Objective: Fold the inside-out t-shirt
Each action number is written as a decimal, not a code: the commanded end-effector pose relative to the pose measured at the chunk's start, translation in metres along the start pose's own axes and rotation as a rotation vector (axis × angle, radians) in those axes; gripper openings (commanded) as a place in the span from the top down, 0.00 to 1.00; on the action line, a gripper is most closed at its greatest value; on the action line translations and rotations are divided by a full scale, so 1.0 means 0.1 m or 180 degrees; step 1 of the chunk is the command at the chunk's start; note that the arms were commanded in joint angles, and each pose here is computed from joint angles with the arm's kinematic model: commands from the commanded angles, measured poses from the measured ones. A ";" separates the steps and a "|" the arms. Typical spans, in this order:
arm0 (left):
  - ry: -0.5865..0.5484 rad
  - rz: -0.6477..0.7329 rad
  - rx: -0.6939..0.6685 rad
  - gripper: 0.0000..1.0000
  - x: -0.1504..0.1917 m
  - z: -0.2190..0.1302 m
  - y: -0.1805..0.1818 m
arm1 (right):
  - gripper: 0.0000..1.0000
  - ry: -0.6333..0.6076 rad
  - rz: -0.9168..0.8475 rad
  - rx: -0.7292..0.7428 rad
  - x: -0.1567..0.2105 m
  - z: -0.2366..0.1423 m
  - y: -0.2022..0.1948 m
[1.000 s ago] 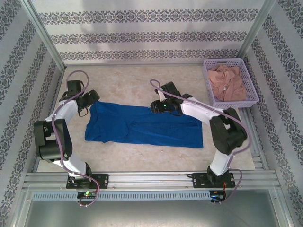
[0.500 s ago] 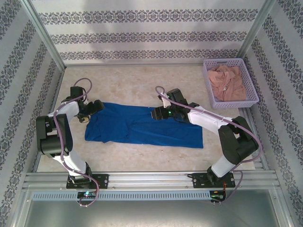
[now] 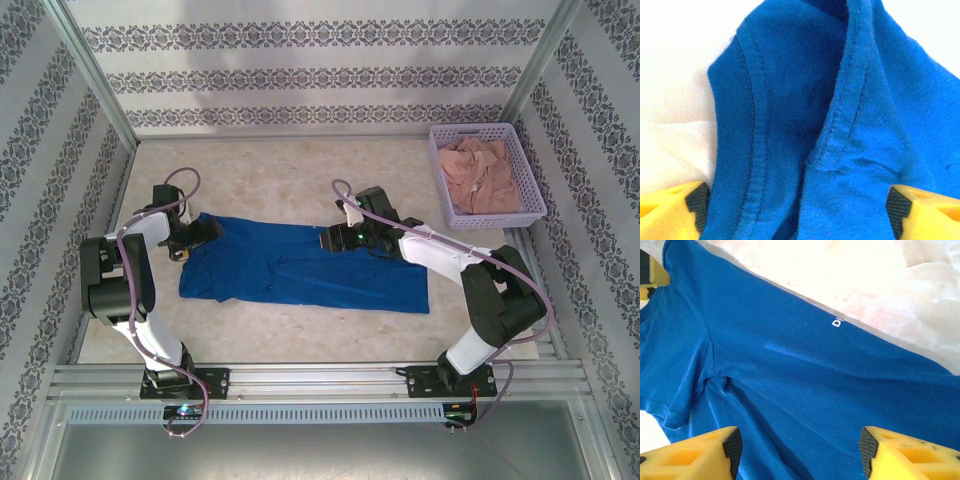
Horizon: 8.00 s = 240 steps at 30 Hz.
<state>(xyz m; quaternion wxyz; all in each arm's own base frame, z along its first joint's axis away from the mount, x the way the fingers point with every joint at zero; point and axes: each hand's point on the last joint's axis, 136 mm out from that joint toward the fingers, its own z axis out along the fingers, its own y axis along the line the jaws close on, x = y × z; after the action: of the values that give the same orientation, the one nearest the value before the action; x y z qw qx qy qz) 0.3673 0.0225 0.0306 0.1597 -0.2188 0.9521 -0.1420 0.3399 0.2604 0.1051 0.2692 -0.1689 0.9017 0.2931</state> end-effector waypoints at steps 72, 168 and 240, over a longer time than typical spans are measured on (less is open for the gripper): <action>-0.0868 0.0684 -0.1481 1.00 -0.08 -1.44 -0.38 | 0.37 -0.0010 0.0239 0.0520 -0.04 -0.37 -0.51; 0.0483 0.1459 0.0367 1.00 1.41 -0.50 -3.15 | 0.47 0.0592 0.1136 0.0769 0.27 0.05 -1.34; 0.0428 0.1853 0.1615 0.99 1.85 -0.19 -3.32 | 0.99 0.0104 0.0371 0.0653 -0.48 0.02 -0.80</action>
<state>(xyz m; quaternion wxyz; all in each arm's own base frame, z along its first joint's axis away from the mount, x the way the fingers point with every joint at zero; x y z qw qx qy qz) 0.3296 -0.3228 0.0889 0.1445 0.0750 0.9418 -0.2942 0.4139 0.2161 0.0852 0.2572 -0.1010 0.9382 0.2086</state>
